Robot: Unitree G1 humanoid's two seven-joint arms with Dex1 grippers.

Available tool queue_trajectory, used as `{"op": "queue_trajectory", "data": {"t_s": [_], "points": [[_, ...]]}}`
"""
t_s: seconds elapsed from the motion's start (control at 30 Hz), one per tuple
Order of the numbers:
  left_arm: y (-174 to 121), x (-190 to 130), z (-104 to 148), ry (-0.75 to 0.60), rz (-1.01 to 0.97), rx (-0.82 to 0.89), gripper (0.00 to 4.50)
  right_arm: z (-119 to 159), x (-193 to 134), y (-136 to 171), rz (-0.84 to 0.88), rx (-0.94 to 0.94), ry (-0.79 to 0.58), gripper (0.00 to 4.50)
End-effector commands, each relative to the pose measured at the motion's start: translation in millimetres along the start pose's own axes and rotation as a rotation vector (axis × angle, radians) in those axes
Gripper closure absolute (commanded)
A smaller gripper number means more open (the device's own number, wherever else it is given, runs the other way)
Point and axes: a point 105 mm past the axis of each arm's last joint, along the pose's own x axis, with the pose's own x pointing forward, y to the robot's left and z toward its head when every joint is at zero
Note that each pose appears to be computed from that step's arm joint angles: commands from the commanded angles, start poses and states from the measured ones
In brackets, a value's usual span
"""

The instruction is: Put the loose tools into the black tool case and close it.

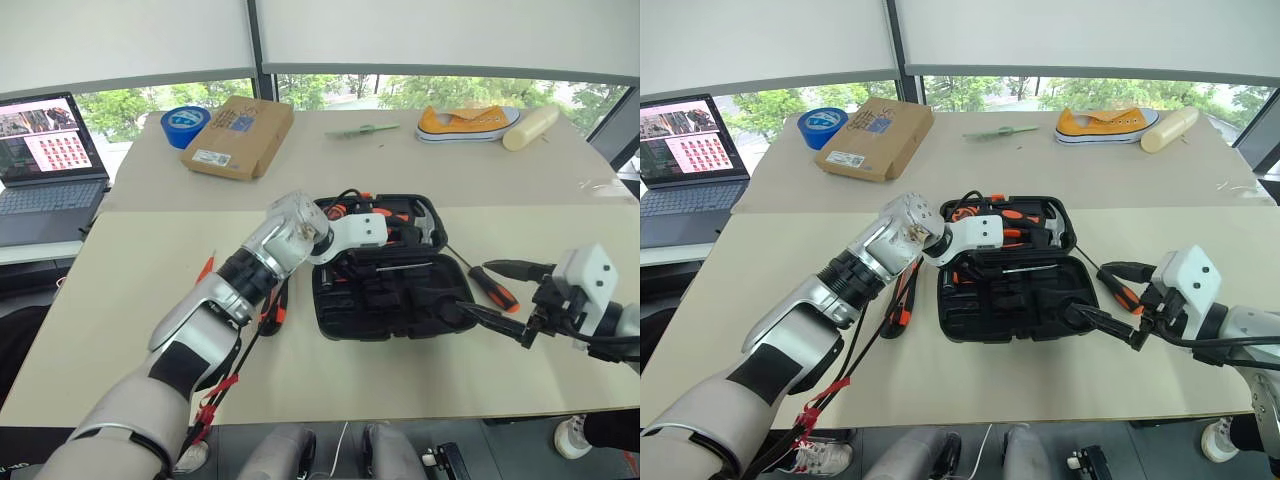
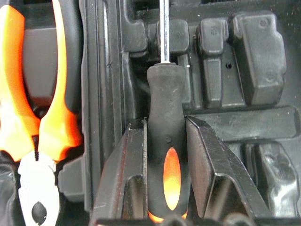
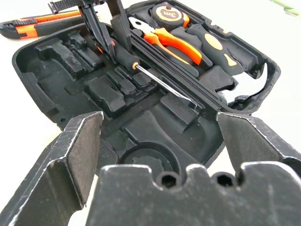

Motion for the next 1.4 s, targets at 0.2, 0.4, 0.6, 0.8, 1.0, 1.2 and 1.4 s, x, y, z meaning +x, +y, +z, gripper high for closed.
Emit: {"op": "queue_trajectory", "data": {"t_s": [0.2,0.4,0.6,0.8,1.0,1.2,1.4], "points": [[12,-30,23,-0.070,0.074,0.083,0.82,10,-2,0,-0.017,-0.045,-0.038,0.00],[7,-36,32,-0.119,0.088,0.169,1.61,10,-3,1,-0.013,-0.043,-0.034,0.00],[8,-18,16,-0.074,0.109,0.215,3.83,12,1,-1,-0.012,-0.046,-0.041,0.00],[11,-10,4,-0.047,0.106,0.193,4.48,11,2,-1,-0.014,-0.045,-0.040,0.00],[13,3,-4,-0.008,0.120,0.220,4.48,11,3,-2,-0.019,-0.044,-0.042,0.00],[14,9,-1,-0.030,0.136,0.241,4.48,12,3,-1,-0.022,-0.042,-0.043,0.00],[15,-23,23,-0.159,0.098,0.162,4.48,10,-1,1,-0.031,-0.031,-0.038,0.00]]}}
